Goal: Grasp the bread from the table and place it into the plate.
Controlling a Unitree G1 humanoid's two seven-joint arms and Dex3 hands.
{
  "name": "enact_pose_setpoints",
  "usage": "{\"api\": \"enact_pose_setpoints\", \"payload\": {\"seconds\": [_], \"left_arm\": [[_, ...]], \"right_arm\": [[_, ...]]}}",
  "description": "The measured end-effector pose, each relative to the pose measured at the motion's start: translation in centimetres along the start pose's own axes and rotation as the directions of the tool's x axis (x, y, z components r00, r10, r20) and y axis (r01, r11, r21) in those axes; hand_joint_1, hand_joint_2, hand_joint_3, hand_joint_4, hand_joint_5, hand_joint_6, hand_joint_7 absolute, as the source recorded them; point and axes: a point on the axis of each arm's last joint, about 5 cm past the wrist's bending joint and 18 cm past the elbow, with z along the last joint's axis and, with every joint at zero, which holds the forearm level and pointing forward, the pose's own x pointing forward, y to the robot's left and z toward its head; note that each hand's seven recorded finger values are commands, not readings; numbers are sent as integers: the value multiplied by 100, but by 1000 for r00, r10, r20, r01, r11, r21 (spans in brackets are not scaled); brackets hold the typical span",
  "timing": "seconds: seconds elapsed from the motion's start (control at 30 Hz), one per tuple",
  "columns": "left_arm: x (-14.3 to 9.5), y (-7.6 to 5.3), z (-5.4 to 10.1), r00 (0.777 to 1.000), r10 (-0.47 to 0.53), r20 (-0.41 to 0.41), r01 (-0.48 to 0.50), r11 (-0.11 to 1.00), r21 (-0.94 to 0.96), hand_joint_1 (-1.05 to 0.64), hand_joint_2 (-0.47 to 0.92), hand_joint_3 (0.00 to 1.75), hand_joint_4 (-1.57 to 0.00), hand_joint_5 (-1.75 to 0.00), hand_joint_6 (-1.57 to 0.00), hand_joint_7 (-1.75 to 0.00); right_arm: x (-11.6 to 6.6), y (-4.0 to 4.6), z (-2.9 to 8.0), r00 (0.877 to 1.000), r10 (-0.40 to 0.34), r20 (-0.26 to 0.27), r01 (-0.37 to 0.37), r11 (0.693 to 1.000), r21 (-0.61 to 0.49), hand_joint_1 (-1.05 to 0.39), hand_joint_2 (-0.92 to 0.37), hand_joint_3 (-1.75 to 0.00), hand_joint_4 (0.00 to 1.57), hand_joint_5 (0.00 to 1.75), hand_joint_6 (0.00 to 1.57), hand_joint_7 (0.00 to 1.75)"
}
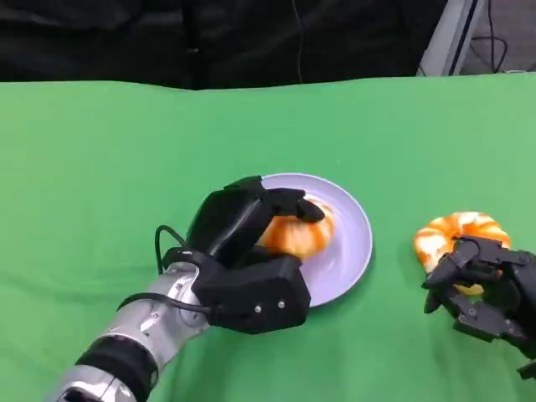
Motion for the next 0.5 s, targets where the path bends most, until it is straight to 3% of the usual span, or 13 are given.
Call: {"api": "enact_pose_setpoints", "payload": {"seconds": [0.1,0.13,0.23,0.5], "left_arm": [[0,-3,0,1000,-10,6,10,1000,12,-30,92,8,-80,-52,-101,-2],[1,-3,1,1000,-20,13,19,1000,24,-32,92,8,-84,-32,-93,-1],[0,-14,5,999,-41,28,39,998,54,-36,92,9,-84,-12,-80,0],[-9,-1,-22,999,-32,20,30,995,93,-58,92,12,-67,-1,-57,0]], "right_arm": [[1,0,0,1000,-2,0,2,1000,-1,8,-79,-71,85,142,89,98],[1,0,0,1000,-2,0,2,1000,-1,8,-79,-71,85,142,89,98],[1,0,0,1000,-2,0,2,1000,-1,7,-80,-70,85,141,90,97],[0,-1,0,1000,1,0,-1,1000,1,7,-81,-69,83,141,89,96]]}}
